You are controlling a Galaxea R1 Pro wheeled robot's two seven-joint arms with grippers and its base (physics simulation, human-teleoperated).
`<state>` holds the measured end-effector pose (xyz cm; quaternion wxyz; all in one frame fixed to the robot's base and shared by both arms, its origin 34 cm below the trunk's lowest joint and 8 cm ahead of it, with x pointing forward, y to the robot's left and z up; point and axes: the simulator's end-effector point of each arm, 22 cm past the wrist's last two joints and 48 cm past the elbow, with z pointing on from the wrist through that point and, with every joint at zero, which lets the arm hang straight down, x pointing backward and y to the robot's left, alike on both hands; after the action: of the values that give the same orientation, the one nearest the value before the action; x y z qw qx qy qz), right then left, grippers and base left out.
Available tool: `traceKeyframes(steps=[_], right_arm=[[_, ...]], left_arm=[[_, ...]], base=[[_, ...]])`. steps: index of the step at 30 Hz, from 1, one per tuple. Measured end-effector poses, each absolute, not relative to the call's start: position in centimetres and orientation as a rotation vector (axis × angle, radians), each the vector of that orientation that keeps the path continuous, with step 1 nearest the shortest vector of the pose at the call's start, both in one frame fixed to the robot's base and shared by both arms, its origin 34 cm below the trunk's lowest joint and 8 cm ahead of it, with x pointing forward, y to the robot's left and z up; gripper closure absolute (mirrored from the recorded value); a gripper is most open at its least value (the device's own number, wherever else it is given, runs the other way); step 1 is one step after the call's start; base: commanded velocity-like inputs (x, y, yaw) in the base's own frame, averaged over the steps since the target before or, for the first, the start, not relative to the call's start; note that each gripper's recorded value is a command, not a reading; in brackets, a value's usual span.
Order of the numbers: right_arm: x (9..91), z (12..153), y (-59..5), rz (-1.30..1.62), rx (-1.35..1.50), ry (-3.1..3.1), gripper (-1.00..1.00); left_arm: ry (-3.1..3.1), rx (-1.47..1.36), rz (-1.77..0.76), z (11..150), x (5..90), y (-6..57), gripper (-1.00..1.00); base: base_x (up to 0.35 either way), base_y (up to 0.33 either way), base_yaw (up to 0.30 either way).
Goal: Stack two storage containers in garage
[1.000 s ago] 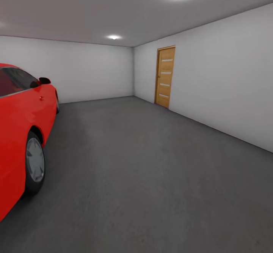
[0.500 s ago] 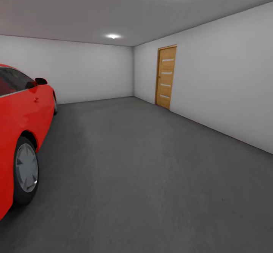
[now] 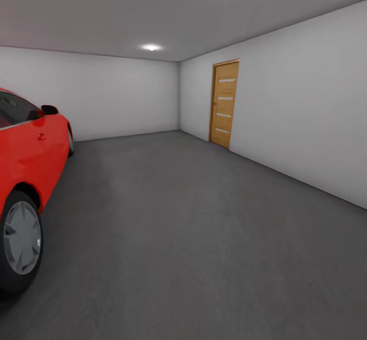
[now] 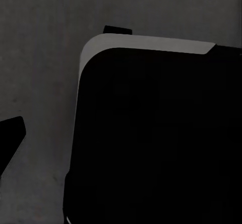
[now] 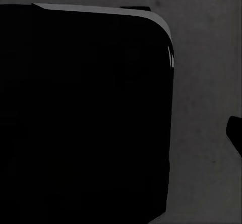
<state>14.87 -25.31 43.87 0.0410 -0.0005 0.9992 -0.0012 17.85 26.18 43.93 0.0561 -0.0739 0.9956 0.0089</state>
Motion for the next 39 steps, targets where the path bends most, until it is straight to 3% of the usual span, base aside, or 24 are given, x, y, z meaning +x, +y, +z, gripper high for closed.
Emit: traceKeyframes(steps=[39], right_arm=[[15.12, 43.87, -25.09, 0.002, -0.018, 3.053, -1.0]], left_arm=[[3.021, -0.224, 0.026, 43.93, 17.86, 26.14, -1.0]], base=[[0.321, 0.0, 0.0]])
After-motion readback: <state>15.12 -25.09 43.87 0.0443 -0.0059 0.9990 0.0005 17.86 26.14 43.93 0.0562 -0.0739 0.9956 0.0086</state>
